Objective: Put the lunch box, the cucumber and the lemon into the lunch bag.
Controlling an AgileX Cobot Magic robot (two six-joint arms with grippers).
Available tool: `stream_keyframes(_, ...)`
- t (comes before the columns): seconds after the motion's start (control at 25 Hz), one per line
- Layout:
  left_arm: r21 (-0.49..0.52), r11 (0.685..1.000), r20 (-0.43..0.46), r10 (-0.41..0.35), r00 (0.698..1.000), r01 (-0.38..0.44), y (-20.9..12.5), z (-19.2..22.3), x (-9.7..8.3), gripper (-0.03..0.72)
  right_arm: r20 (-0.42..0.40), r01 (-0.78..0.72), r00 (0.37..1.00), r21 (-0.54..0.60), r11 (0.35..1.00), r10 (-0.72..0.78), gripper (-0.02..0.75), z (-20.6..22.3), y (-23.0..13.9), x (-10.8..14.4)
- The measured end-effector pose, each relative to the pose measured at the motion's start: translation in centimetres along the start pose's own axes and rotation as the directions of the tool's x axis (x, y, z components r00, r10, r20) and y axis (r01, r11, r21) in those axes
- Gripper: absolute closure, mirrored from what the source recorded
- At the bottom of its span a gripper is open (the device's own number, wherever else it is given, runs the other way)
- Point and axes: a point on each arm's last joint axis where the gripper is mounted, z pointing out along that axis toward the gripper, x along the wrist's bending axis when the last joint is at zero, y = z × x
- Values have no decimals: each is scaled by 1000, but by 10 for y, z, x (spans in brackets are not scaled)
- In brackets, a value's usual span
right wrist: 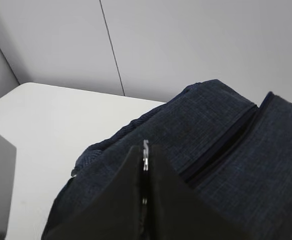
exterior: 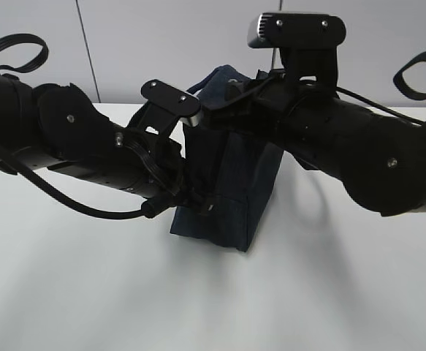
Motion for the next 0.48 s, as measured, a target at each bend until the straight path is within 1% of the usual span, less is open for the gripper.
stream_keyframes(0.48,0,1000,0,0,1000,0,0,0,0,687,8,43,999,4,999,-43,738,0,0,-1)
